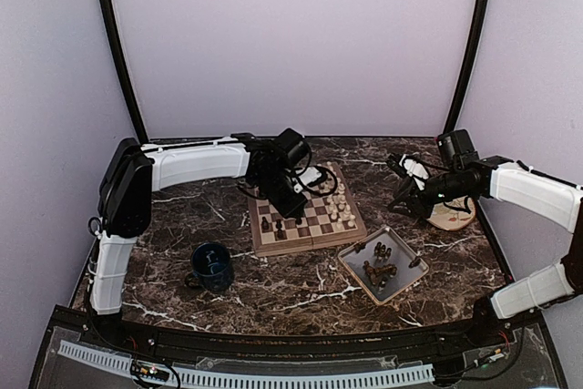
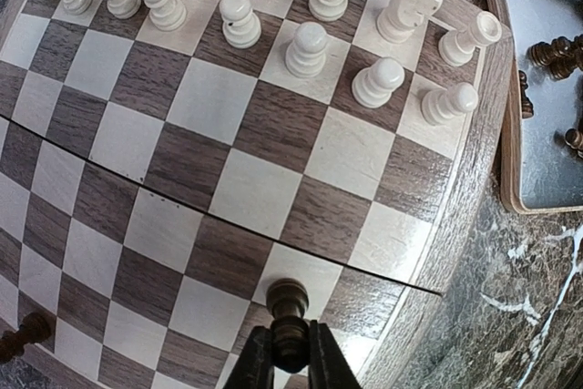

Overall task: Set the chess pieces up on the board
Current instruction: Pick up the queen from the chessboard, then place the queen at e8.

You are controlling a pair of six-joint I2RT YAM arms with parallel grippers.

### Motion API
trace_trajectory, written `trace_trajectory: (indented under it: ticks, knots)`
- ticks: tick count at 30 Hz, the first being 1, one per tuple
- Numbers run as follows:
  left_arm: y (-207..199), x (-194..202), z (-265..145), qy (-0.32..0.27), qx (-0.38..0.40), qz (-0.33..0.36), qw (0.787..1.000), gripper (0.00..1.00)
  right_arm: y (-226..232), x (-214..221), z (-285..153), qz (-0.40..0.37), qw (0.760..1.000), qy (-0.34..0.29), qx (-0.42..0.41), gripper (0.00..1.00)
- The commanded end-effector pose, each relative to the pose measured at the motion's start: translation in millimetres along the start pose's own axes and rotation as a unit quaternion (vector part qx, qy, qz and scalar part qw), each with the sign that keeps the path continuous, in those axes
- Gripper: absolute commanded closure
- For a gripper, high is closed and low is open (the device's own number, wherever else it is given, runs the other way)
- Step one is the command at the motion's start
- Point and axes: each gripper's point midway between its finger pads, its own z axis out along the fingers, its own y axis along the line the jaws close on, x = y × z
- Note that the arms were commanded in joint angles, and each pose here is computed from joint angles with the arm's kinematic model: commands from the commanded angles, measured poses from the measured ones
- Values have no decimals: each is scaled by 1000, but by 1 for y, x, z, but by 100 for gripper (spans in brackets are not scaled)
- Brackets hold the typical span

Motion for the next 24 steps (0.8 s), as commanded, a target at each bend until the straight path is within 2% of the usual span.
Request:
trace_trajectory:
  ticks: [1,6,11,18,24]
  knots:
    - [0,-8,-12,-3,-3,2,1000,92,1,-2,1,-4,1000,-7,-6,58]
    - [18,-18,-36,-16,-38,-11,999,93,1,-1,2,-3,1000,-6,-8,59]
    - [53,-13,-61,-35,-60,-61,996,93,1,-1,2,-3,1000,-6,-9,59]
    - [94,14,-71,-37,-89,-120,988,93,1,0,3,-2,1000,-3,-8,59]
    - [103,19,-64,-43,-97,-137,985,92,1,1,4,0,1000,-1,-11,59]
